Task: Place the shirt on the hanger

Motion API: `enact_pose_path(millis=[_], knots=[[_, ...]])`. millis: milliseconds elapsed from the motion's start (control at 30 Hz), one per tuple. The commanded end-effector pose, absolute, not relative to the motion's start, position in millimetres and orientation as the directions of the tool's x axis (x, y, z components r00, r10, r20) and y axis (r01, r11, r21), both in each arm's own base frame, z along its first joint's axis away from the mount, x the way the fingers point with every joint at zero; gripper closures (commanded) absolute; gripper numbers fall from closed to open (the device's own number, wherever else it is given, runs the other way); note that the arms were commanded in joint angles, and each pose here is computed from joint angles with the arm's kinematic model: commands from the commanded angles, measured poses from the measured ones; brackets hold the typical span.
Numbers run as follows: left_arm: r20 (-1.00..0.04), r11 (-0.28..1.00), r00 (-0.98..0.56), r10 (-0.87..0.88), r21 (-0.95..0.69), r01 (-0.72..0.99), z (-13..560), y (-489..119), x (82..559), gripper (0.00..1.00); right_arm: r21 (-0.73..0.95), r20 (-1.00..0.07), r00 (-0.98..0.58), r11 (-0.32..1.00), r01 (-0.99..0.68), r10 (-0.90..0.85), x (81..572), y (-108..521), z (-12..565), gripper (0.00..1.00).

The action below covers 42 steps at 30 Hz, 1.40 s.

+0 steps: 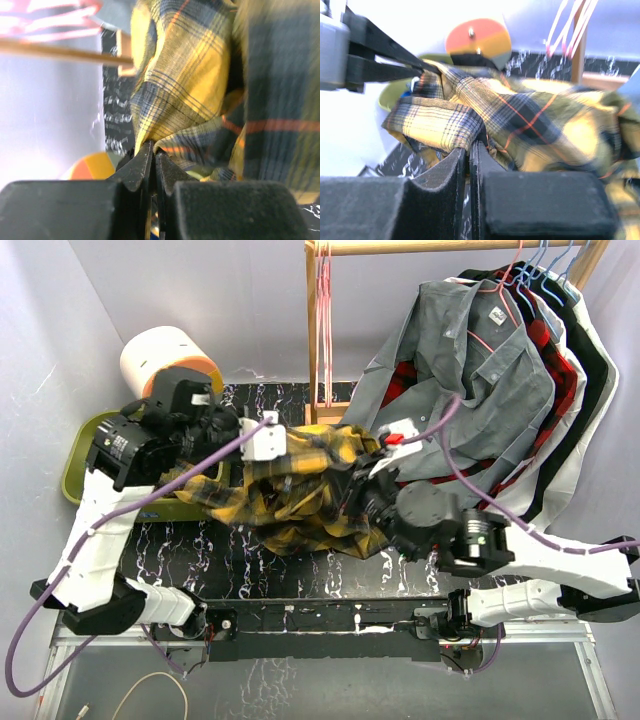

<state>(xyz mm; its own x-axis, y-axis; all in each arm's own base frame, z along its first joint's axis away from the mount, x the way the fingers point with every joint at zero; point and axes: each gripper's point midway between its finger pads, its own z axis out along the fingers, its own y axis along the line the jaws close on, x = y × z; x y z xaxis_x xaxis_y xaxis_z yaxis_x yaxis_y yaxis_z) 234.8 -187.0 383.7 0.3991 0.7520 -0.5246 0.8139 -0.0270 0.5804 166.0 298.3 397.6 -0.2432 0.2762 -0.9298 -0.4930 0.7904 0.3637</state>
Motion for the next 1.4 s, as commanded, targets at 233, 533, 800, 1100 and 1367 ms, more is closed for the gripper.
enact_pose_path(millis=[233, 533, 800, 1100, 1367], knots=[[-0.71, 0.514, 0.308, 0.634, 0.683, 0.519, 548.9, -114.4, 271.3, 1.0, 0.074, -0.956, 0.225, 0.895, -0.439, 0.19, 192.6, 243.2, 620.8, 0.92], [-0.726, 0.566, 0.416, 0.547, 0.687, 0.455, 594.0, -110.1, 259.7, 1.0, 0.008, -0.944, 0.295, 0.902, -0.432, 0.149, 275.8, 257.1, 629.2, 0.92], [-0.815, 0.438, 0.021, 0.579, 0.332, 0.835, 395.9, -143.7, 296.1, 1.0, 0.202, -0.978, -0.077, 0.786, -0.585, 0.195, 331.6, 261.4, 463.9, 0.92], [-0.846, 0.55, -0.258, 0.467, 0.049, 0.834, 275.8, -155.2, 301.3, 1.0, 0.414, -0.905, -0.399, 0.511, -0.753, 0.144, 229.5, 273.4, 319.6, 0.92], [-0.861, 0.6, -0.375, 0.344, -0.106, 0.793, 244.7, -179.0, 321.0, 1.0, 0.518, -0.833, -0.539, 0.518, -0.681, 0.124, 227.5, 277.7, 232.1, 0.92]])
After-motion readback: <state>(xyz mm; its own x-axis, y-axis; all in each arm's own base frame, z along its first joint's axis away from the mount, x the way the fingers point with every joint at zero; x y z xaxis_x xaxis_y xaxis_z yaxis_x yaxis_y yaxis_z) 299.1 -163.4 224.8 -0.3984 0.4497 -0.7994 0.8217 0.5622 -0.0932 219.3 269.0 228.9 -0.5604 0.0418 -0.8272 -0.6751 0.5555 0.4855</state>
